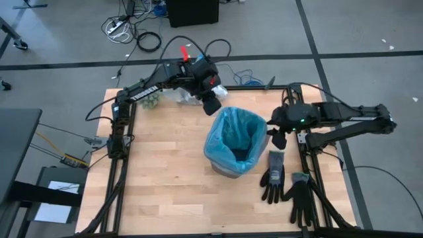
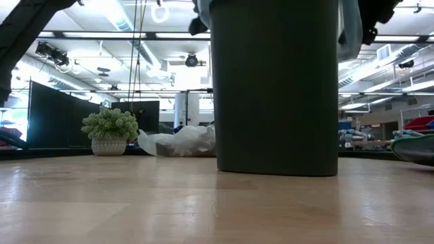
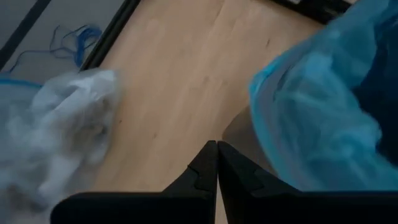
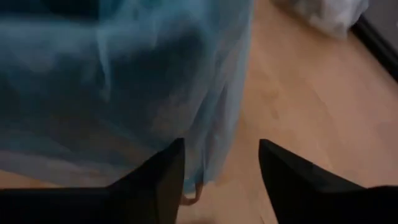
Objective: Place trash/remove bag and relplace
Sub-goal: Insert the new blue trash bag into the trash bin
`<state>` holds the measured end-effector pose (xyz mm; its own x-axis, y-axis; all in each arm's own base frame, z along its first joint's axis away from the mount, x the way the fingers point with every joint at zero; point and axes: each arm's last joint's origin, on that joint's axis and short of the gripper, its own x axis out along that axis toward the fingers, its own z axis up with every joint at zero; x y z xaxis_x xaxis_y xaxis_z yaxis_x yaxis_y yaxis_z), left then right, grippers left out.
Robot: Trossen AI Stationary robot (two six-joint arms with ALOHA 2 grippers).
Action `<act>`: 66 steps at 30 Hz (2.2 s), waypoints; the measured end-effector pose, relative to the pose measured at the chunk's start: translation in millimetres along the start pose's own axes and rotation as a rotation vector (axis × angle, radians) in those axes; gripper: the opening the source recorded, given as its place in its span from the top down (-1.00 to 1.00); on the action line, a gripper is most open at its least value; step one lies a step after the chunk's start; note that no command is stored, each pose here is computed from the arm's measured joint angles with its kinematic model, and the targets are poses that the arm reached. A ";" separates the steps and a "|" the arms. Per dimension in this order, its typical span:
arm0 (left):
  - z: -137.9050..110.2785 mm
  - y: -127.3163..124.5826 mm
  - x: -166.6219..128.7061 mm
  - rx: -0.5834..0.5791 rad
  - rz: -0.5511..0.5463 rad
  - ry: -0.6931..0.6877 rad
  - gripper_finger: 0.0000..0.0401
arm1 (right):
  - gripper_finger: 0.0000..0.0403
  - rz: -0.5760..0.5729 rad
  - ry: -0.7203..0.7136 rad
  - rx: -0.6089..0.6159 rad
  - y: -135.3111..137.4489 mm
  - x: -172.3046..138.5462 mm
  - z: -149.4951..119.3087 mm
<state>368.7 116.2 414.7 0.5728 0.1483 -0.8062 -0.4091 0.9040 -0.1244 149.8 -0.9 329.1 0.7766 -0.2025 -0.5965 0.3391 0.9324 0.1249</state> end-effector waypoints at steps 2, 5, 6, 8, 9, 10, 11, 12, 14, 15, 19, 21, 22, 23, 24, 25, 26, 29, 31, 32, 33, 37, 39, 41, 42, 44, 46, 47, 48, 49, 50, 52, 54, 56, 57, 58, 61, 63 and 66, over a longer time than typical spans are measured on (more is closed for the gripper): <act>-5.4 1.0 -8.7 -0.009 0.012 0.030 0.91 | -0.05 0.011 -0.052 0.018 -2.0 -8.8 1.2; -14.7 -0.1 -21.9 -0.041 -0.001 0.085 0.91 | -0.12 0.026 -0.117 0.069 -6.1 -23.0 0.7; -17.0 -2.6 -23.9 -0.042 -0.027 0.103 0.91 | -0.13 0.036 -0.141 0.091 -7.5 -28.2 0.5; -21.1 -8.0 -27.9 -0.037 -0.088 0.136 0.91 | -0.13 0.057 -0.180 0.158 -10.1 -37.3 -0.3; -23.1 -10.7 -28.5 -0.033 -0.105 0.152 0.91 | -0.13 0.073 -0.202 0.193 -11.3 -42.0 -0.6; -25.2 -12.8 -30.0 -0.025 -0.110 0.167 0.91 | -0.12 0.095 -0.224 0.219 -12.3 -46.8 -0.8; -28.0 -13.8 -31.7 -0.012 -0.108 0.188 0.91 | -0.11 0.117 -0.247 0.241 -13.2 -51.5 -0.8; -30.6 -14.6 -33.0 0.005 -0.099 0.207 0.91 | -0.10 0.138 -0.264 0.258 -14.1 -55.8 -1.2; -32.0 -17.3 -34.1 0.036 -0.076 0.206 0.91 | -0.08 0.169 -0.298 0.284 -16.2 -63.8 -2.3; -32.2 -19.9 -32.7 0.046 -0.076 0.203 0.91 | -0.07 0.182 -0.314 0.291 -17.2 -67.6 -2.9; -36.1 -35.0 -24.3 0.101 -0.101 0.215 0.91 | -0.05 0.244 -0.344 0.349 -19.3 -77.2 -4.9; -36.9 -40.7 -17.6 0.078 -0.110 0.212 0.91 | -0.03 0.278 -0.315 0.455 -20.4 -79.8 -8.0; -36.7 -42.8 -14.3 0.048 -0.112 0.208 0.91 | -0.02 0.283 -0.276 0.523 -21.2 -79.6 -11.2; -37.1 -45.8 -9.3 0.022 -0.122 0.208 0.91 | -0.01 0.281 -0.233 0.584 -22.1 -79.1 -14.9; -37.6 -48.7 -3.9 0.006 -0.132 0.206 0.91 | 0.01 0.273 -0.199 0.625 -22.6 -78.2 -17.7; -38.7 -52.1 1.0 0.004 -0.141 0.206 0.91 | 0.03 0.268 -0.177 0.652 -22.9 -77.6 -19.5; -40.9 -55.2 5.2 0.004 -0.146 0.217 0.91 | 0.05 0.268 -0.160 0.668 -22.5 -76.9 -20.4; -51.8 -60.9 19.1 0.012 -0.137 0.288 0.91 | 0.11 0.277 -0.145 0.690 -20.5 -75.1 -19.6; -59.9 -62.3 32.1 0.014 -0.114 0.332 0.91 | 0.16 0.272 -0.149 0.704 -19.4 -73.3 -18.1; -63.5 -63.4 38.6 0.015 -0.107 0.346 0.91 | 0.19 0.263 -0.144 0.713 -18.9 -71.8 -17.8; -66.9 -65.7 45.9 0.010 -0.105 0.355 0.91 | 0.22 0.257 -0.135 0.724 -18.3 -70.2 -17.5; -75.7 -76.2 63.3 0.010 -0.181 0.345 0.91 | 0.35 0.260 -0.109 0.769 -13.5 -62.9 -13.7; -77.8 -79.0 68.4 0.009 -0.190 0.336 0.91 | 0.43 0.283 -0.112 0.789 -9.8 -59.8 -9.7; -78.8 -80.3 72.6 -0.008 -0.188 0.326 0.91 | 0.52 0.305 -0.115 0.801 -5.7 -56.3 -5.6; -77.6 -81.6 74.5 -0.017 -0.186 0.303 0.91 | 0.57 0.316 -0.117 0.800 -3.5 -54.5 -3.6; -74.1 -83.9 76.7 -0.020 -0.203 0.265 0.91 | 0.70 0.328 -0.096 0.788 2.0 -48.4 -0.9; -73.6 -83.5 77.2 -0.021 -0.202 0.260 0.91 | 0.83 0.329 -0.052 0.770 8.0 -40.9 -0.3; -73.8 -83.3 77.4 -0.021 -0.200 0.262 0.91 | 0.89 0.330 -0.027 0.759 11.5 -36.9 -0.3; -73.7 -83.3 77.5 -0.023 -0.200 0.262 0.91 | 0.94 0.329 -0.003 0.747 15.2 -32.8 -0.4; -73.6 -83.1 77.7 -0.025 -0.198 0.261 0.91 | 0.97 0.327 0.018 0.733 18.8 -28.8 -0.7; -73.5 -82.8 77.6 -0.029 -0.194 0.260 0.91 | 0.98 0.325 0.039 0.720 22.0 -25.2 -1.2; -72.6 -82.8 76.4 -0.026 -0.190 0.258 0.91 | 0.96 0.306 0.076 0.692 26.6 -18.3 -2.7; -71.7 -82.9 75.4 -0.023 -0.187 0.255 0.91 | 0.97 0.275 0.101 0.648 30.3 -10.2 -3.9; -70.8 -82.8 73.3 -0.022 -0.179 0.255 0.91 | 0.99 0.249 0.119 0.606 32.8 -0.8 -6.9; -70.4 -82.7 72.4 -0.022 -0.176 0.256 0.91 | 0.99 0.243 0.122 0.585 34.0 3.9 -8.3; -70.0 -82.7 71.1 -0.021 -0.173 0.258 0.91 | 0.99 0.242 0.120 0.569 35.1 8.9 -9.5; -68.4 -82.1 67.1 -0.017 -0.149 0.257 0.91 | 0.99 0.230 0.128 0.526 36.9 26.8 -16.4; -69.8 -80.9 66.1 -0.012 -0.133 0.274 0.91 | 1.00 0.237 0.106 0.502 37.4 37.0 -18.8; -74.4 -78.1 62.5 -0.008 -0.094 0.319 0.91 | 1.00 0.244 0.087 0.483 36.1 49.8 -22.3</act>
<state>383.6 25.0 330.9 0.3571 -0.0696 -0.9315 -0.3715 0.9044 -0.2100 188.8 29.3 286.2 0.8235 0.0474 -0.5653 0.3753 0.7018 0.6055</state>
